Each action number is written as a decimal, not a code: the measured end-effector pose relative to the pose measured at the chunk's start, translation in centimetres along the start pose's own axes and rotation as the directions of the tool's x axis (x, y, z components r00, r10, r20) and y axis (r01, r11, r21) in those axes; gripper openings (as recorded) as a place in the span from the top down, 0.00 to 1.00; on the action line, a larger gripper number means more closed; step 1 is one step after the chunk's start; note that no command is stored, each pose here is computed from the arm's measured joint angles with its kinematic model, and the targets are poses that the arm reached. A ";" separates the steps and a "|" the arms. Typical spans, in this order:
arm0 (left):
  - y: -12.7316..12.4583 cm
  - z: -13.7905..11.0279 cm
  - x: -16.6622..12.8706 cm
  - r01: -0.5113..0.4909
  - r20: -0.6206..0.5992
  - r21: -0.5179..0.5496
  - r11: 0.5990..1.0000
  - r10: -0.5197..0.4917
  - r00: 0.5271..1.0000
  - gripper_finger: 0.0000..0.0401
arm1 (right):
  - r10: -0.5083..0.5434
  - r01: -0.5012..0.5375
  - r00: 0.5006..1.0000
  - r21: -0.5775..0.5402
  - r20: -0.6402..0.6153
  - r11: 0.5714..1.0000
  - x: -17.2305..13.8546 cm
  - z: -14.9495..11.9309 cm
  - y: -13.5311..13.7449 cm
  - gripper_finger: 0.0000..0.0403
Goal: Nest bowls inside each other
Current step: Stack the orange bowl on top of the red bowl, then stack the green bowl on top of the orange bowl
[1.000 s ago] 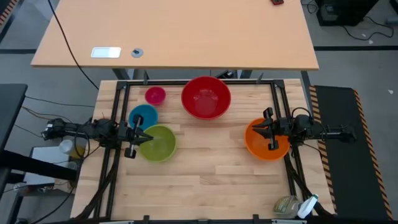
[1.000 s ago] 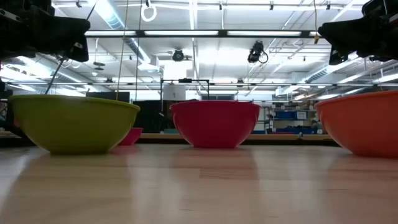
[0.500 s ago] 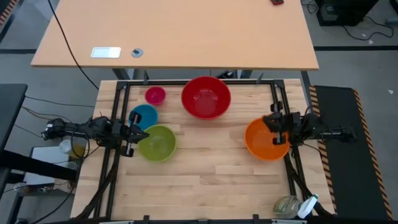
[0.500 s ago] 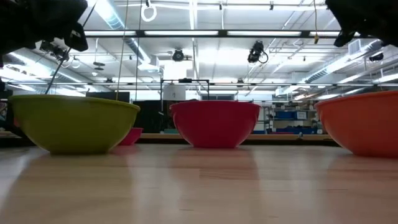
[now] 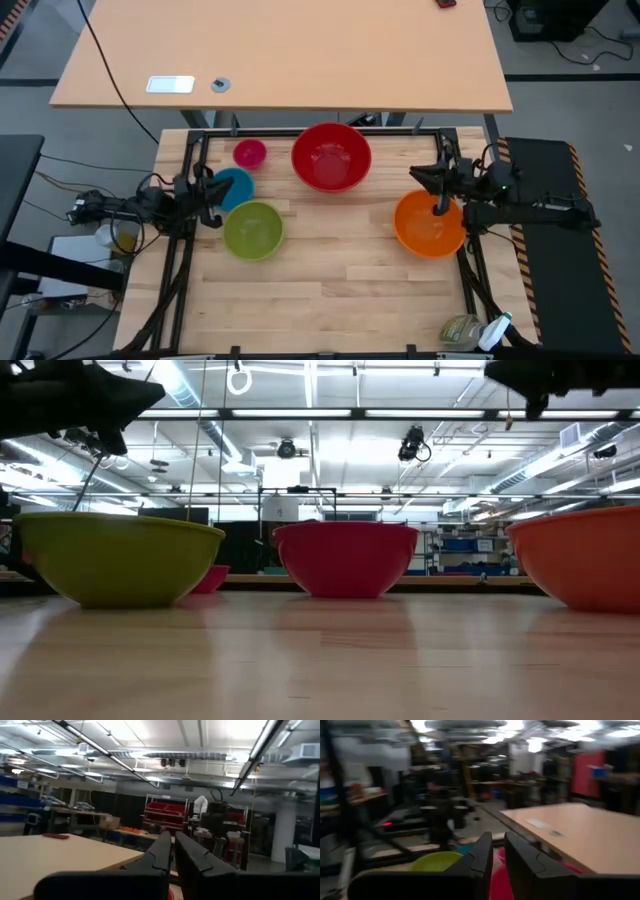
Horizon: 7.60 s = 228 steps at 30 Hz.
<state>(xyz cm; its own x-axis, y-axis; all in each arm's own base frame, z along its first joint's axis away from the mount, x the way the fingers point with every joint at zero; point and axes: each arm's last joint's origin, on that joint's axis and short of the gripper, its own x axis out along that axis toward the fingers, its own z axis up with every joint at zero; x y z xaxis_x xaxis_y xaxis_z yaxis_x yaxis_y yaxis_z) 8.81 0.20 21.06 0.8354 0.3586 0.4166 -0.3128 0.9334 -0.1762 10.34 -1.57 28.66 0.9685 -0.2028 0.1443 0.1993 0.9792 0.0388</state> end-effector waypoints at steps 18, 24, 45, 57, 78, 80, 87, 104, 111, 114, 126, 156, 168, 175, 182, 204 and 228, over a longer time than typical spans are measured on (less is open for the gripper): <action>-1.1 2.1 4.5 -0.083 -0.227 0.028 0.996 0.088 0.970 0.71 | -0.443 0.322 0.381 -0.333 -0.812 0.886 6.8 0.5 -2.9 0.94; -1.6 2.4 5.4 -0.080 -0.291 0.058 0.995 0.094 0.952 0.71 | -0.362 0.111 0.086 -0.352 -0.928 0.929 8.8 -1.3 -3.7 0.76; -1.7 2.1 5.6 -0.048 -0.336 0.101 0.994 0.079 0.938 0.71 | -0.245 -0.172 -0.376 -0.193 -0.893 0.966 12.9 -8.1 -4.3 0.62; -1.7 2.1 5.6 -0.056 -0.336 0.078 0.995 0.079 0.939 0.71 | -0.188 -0.212 -0.318 -0.123 -0.929 0.969 14.0 -9.3 -1.3 0.94; -1.8 2.5 5.7 -0.057 -0.301 0.064 0.996 0.074 0.951 0.71 | -0.155 -0.158 0.052 -0.161 -0.987 0.974 13.9 -4.8 -0.7 0.98; -1.8 2.5 5.7 -0.057 -0.300 0.064 0.996 0.074 0.951 0.71 | -0.164 -0.160 0.053 -0.170 -0.985 0.972 14.2 -5.1 -0.5 0.97; -1.8 2.6 5.7 -0.057 -0.299 0.065 0.996 0.073 0.952 0.71 | -0.193 -0.137 -0.022 -0.188 -0.981 0.973 15.3 -7.5 -0.6 0.85; -1.8 2.6 5.7 -0.059 -0.299 0.058 0.997 0.073 0.951 0.71 | -0.147 0.059 -0.100 -0.153 -0.984 0.986 15.6 -9.4 -4.8 0.58; -1.8 2.6 5.7 -0.059 -0.299 0.058 0.997 0.073 0.951 0.71 | -0.100 0.067 -0.101 -0.107 -0.990 0.992 15.0 -10.7 -5.0 0.79; -1.8 2.6 5.7 -0.059 -0.299 0.058 0.997 0.073 0.952 0.71 | -0.026 0.088 -0.099 -0.035 -0.995 0.995 14.7 -10.7 -4.8 0.93; -1.8 2.6 5.7 -0.066 -0.298 0.036 0.997 0.073 0.952 0.71 | 0.115 0.001 0.068 0.115 -0.991 0.993 16.3 -6.4 -3.4 0.95; -2.4 0.6 7.4 -0.064 -0.331 0.143 0.988 0.108 0.938 0.41 | -0.218 0.416 0.547 0.036 -0.808 0.909 23.3 -4.5 -17.9 0.90; -2.4 0.4 7.3 -0.057 -0.353 0.155 0.986 0.109 0.929 0.43 | -0.183 0.395 0.511 0.040 -0.840 0.918 22.8 -5.5 -18.9 0.65; -2.5 0.3 7.3 -0.006 -0.466 0.171 0.985 0.086 0.881 0.43 | -0.248 0.424 0.490 -0.020 -0.836 0.906 22.3 -1.8 -18.6 0.49; -3.0 1.3 7.7 0.027 -0.635 0.165 0.986 0.086 0.768 0.43 | -0.229 0.322 0.513 -0.063 -0.827 0.945 23.8 0.4 -15.3 0.50; -6.1 0.9 5.9 0.318 -0.715 -0.062 0.946 -0.264 0.647 0.43 | 0.001 -0.011 0.684 -0.009 -0.730 1.000 28.6 -2.5 8.7 0.51; -9.0 -2.7 3.8 0.234 -0.878 -0.128 0.964 -0.220 0.425 0.43 | 0.067 -0.183 0.662 -0.075 -0.746 0.980 37.2 -16.7 13.9 0.51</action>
<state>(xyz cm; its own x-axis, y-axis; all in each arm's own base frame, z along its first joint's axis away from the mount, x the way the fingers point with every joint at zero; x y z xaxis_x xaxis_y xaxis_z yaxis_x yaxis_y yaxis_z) 16.02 -6.91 21.78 0.8209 -0.0674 -0.5671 -0.0482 0.9813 -0.1864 51.64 4.60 18.08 0.7659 -0.0624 -0.6399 0.0294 0.9976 -0.0622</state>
